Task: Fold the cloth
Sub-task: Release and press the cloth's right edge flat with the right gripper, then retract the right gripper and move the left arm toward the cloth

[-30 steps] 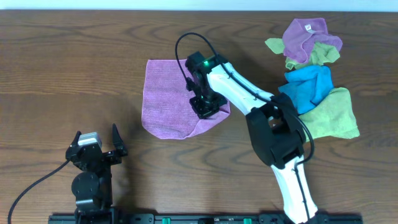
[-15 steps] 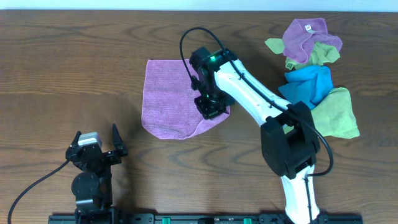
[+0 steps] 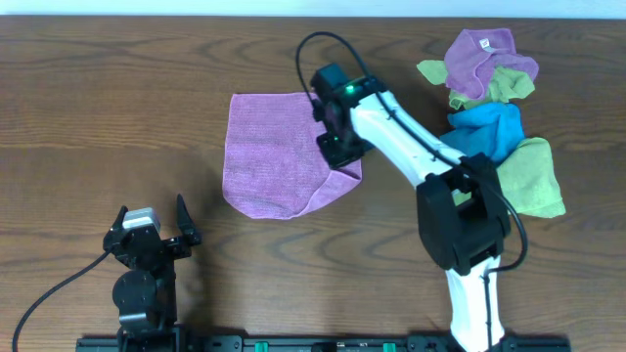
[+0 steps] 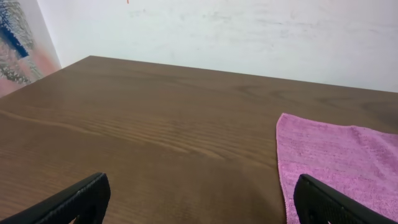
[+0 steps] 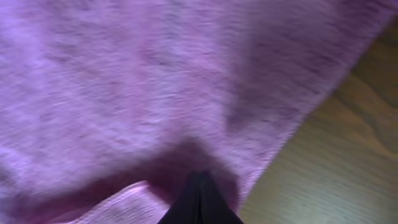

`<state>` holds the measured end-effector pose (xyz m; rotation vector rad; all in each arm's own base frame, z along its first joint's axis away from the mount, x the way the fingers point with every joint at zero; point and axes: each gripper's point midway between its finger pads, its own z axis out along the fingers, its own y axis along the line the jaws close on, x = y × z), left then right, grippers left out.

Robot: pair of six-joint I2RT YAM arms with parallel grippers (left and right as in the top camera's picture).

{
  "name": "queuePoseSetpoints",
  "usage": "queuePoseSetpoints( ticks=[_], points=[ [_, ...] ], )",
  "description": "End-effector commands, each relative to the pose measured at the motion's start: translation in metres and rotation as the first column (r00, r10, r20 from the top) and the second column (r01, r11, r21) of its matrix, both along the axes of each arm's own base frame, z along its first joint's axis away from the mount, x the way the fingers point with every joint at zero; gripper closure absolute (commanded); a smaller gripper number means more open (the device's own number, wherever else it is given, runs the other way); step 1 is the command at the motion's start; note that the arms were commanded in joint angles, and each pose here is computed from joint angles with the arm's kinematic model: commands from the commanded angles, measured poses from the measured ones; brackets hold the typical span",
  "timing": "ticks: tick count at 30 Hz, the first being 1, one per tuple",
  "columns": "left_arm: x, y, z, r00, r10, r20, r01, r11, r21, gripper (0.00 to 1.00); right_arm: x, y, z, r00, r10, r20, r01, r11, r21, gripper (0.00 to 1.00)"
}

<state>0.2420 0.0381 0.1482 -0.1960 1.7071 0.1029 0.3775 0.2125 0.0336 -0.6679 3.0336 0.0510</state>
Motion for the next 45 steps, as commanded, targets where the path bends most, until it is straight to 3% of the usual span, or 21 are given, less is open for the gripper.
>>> queuePoseSetpoints(
  ticks=[1, 9, 19, 27, 40, 45],
  points=[
    [-0.001, 0.002, -0.021, 0.998, 0.01, -0.054, -0.01, 1.0, 0.016, 0.05, -0.003, -0.01, -0.015, 1.0, 0.003, -0.016, -0.004, 1.0, -0.024, 0.99],
    [-0.001, 0.002, -0.021, 0.998, 0.01, -0.054, -0.01, 1.0, 0.016, 0.05, -0.038, 0.0, -0.031, 0.989, 0.013, -0.145, -0.008, 0.999, 0.034, 0.99],
    [-0.001, 0.002, -0.021, 0.998, 0.01, -0.054, -0.01, 1.0, 0.016, 0.05, -0.081, -0.013, -0.021, 0.95, -0.081, -0.303, 0.064, 0.996, -0.064, 0.98],
    [-0.001, 0.002, -0.021, 0.998, 0.01, -0.054, -0.01, 1.0, 0.016, 0.05, -0.083, -0.013, -0.021, 0.949, -0.078, -0.307, 0.06, 0.996, -0.068, 0.98],
    [-0.001, 0.002, -0.021, 0.998, 0.01, -0.054, -0.01, 1.0, 0.016, 0.05, -0.117, -0.021, -0.009, 0.895, -0.121, -0.428, 0.069, 0.988, -0.135, 0.98],
    [-0.001, 0.002, -0.021, 0.998, 0.01, -0.054, -0.01, 1.0, 0.016, 0.05, -0.11, -0.017, -0.014, 0.913, -0.107, -0.393, 0.063, 0.99, -0.123, 0.98]
  ],
)
